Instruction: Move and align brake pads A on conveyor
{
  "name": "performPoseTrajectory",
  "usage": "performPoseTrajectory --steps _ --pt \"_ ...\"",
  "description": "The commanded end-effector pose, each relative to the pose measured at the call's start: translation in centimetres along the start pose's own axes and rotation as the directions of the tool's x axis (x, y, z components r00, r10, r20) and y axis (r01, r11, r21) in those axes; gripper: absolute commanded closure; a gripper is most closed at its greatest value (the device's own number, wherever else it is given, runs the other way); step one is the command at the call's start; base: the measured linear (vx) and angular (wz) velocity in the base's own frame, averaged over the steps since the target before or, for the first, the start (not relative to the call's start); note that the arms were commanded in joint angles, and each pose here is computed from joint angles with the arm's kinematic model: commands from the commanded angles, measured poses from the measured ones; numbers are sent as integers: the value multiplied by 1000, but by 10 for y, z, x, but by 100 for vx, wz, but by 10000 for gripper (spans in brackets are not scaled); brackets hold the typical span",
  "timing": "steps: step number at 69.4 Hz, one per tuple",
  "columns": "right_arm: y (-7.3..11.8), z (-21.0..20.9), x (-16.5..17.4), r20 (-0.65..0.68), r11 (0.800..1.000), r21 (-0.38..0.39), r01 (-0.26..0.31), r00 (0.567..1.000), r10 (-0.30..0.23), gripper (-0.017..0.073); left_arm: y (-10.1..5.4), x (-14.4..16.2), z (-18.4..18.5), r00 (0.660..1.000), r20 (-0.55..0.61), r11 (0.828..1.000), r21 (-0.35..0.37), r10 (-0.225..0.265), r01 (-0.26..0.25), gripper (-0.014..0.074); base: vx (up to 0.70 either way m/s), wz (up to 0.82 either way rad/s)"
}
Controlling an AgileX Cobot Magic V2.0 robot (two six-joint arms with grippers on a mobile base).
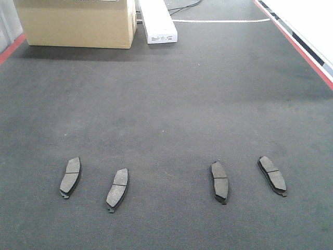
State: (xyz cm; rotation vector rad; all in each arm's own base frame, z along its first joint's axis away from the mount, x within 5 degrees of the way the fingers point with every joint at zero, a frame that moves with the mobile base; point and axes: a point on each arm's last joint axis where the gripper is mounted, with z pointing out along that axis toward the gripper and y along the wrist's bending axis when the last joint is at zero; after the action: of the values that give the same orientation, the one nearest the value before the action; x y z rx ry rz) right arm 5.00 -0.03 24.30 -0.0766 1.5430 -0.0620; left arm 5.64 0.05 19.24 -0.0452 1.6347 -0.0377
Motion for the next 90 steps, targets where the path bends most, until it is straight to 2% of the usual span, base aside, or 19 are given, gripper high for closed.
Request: performPoseTrajectory --steps 1,11,17,33,90 --pt "2 4 4 105 1000 0 7 994 -7 571 0 -1 0 998 65 1000 8 -11 10 599 0 0" --pt "5 8 35 93 999 -14 -41 995 42 571 0 -1 0 998 65 1000 8 -11 10 599 0 0" --pt "5 8 37 81 997 -14 -72 994 73 571 0 -1 0 998 65 1000 8 -11 10 599 0 0" --pt "5 4 34 137 997 -13 -72 988 73 571 0 -1 0 998 65 1000 8 -11 10 599 0 0" --pt "5 5 34 129 997 -13 -72 989 73 571 0 -1 0 998 65 1000 8 -11 10 599 0 0"
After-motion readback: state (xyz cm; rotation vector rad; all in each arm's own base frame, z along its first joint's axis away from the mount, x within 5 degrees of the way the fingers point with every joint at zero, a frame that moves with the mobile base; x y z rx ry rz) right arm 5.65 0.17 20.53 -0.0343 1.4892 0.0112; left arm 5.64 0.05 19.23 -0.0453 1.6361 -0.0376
